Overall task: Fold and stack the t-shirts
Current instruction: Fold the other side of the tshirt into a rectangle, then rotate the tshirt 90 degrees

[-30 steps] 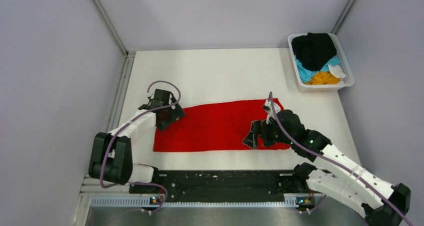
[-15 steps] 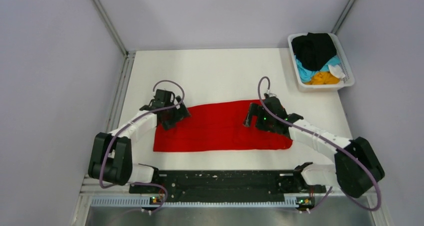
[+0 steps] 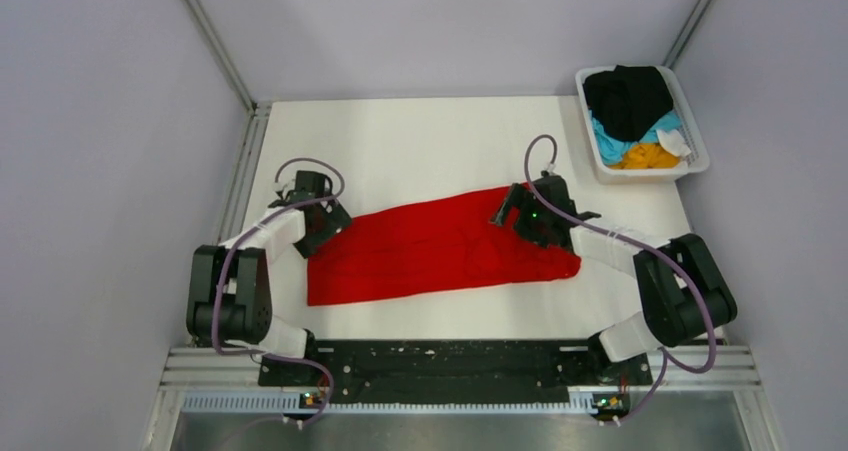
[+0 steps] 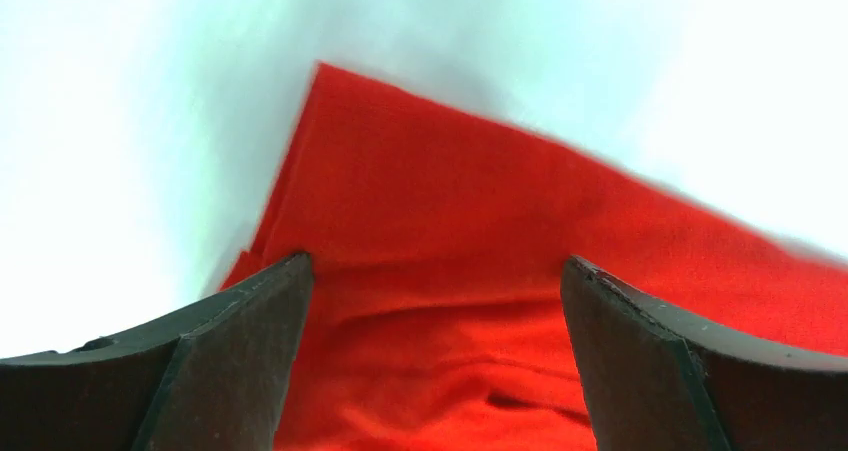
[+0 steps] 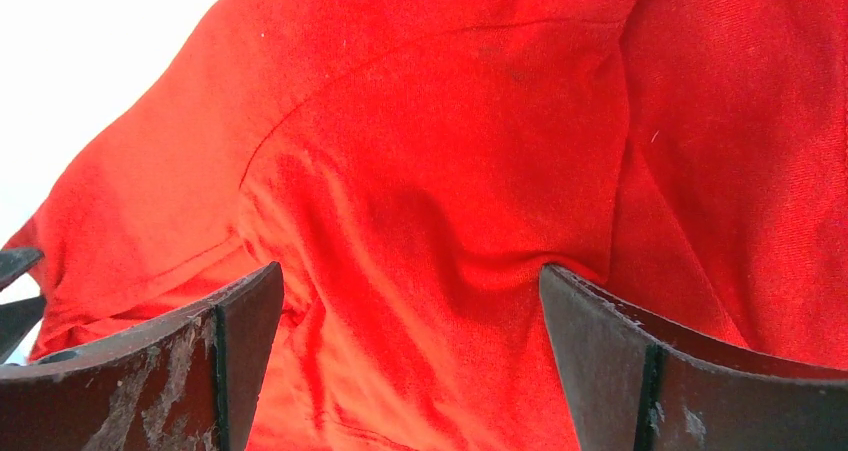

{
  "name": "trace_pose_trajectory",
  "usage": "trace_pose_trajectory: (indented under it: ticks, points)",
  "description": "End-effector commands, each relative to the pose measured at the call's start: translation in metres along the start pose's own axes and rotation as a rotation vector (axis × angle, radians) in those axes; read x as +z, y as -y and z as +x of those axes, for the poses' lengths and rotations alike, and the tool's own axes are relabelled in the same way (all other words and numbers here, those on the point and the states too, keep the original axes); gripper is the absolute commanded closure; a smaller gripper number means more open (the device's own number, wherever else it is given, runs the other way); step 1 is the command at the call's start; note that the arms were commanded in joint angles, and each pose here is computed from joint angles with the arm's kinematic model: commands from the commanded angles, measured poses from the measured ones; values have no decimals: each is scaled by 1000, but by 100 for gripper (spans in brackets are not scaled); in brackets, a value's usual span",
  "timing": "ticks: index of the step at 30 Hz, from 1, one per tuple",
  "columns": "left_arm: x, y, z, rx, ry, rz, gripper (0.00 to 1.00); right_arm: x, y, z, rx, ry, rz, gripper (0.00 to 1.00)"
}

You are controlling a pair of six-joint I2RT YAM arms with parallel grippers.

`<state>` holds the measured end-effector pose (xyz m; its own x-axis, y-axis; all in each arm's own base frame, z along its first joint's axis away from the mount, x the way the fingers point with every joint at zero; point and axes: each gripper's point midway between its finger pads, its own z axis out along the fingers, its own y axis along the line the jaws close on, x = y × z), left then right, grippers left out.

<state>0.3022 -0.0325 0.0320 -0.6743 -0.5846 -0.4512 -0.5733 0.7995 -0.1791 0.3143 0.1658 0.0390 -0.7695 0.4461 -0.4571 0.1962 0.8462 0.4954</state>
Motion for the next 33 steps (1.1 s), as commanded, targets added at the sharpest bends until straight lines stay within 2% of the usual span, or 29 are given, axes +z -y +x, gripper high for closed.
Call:
trace_pose_trajectory:
  ticks: [1,5,7,12,15,19,20,23,26,29,33]
  points:
    - [18,-4,-24,-66,-36,26,1,12,72,28,-13,-92,222,1]
    - [25,10,-21,-67,-87,80,1,23,67,17,-27,-88,216,1]
    - [27,8,-21,-66,-102,56,3,30,62,10,-34,-88,213,1]
    - [12,-14,-48,-103,-3,-105,3,39,59,-19,-23,-65,234,1]
    - [-6,5,-58,-96,20,6,3,48,54,-42,-11,-57,224,1]
    - [-34,72,-19,80,-139,422,1,67,37,-66,-80,-69,185,1]
    - [-41,80,-16,92,-152,471,1,70,33,-69,-95,-75,173,1]
    - [-59,87,-39,120,-17,431,1,76,26,-82,-144,-68,161,1]
    - [-82,116,-47,211,80,491,1,75,23,-89,-193,-71,161,2]
    - [-81,142,-21,315,32,542,1,73,26,-88,-204,-77,177,2]
    - [-38,133,25,350,-131,428,1,71,29,-85,-214,-84,179,1]
